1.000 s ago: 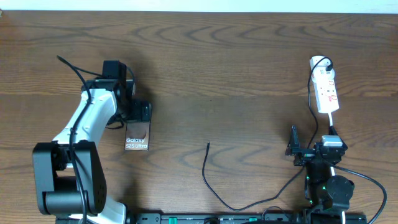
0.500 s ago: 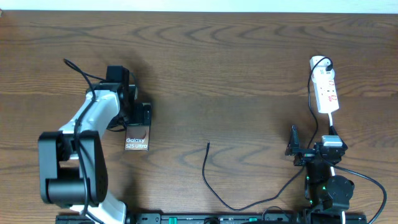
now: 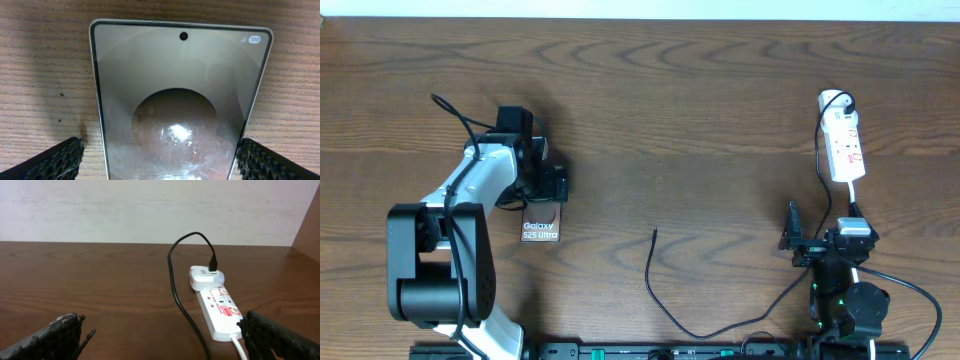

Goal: Plug charger to phone and switch on socket
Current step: 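Lower the left gripper and close it on the phone's sides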

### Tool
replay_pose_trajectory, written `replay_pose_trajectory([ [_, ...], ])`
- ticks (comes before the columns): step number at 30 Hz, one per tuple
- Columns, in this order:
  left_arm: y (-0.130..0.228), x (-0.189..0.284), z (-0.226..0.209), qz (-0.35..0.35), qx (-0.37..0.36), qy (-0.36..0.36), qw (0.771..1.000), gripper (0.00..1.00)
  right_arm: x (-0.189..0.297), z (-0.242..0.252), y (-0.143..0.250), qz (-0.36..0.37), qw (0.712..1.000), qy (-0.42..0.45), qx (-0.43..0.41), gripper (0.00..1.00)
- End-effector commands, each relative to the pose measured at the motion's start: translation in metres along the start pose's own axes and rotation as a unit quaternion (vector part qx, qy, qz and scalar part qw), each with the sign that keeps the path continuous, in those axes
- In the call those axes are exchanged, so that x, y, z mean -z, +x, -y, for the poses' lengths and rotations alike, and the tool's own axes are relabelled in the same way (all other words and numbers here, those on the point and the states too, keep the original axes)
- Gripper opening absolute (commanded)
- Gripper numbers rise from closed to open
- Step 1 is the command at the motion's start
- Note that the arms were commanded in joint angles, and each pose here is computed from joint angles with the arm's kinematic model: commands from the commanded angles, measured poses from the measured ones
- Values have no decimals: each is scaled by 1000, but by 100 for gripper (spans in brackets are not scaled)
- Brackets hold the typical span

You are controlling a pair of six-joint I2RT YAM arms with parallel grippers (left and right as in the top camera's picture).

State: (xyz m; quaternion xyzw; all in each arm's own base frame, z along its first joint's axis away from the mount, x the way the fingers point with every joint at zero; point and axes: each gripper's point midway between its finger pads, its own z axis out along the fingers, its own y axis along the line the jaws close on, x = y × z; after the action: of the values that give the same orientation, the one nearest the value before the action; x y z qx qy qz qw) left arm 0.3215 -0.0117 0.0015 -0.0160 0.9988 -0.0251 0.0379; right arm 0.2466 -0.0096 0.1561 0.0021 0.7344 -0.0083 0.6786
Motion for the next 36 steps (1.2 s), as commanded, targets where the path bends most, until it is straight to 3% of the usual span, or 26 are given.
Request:
replay_pose_trajectory([
  [1, 15, -10, -5, -34, -4, -14, 999, 98, 0, -1, 1, -1, 1000, -1, 0, 99],
  [36, 25, -10, 2, -54, -34, 8, 998, 98, 0, -1, 1, -1, 1000, -1, 0, 99],
])
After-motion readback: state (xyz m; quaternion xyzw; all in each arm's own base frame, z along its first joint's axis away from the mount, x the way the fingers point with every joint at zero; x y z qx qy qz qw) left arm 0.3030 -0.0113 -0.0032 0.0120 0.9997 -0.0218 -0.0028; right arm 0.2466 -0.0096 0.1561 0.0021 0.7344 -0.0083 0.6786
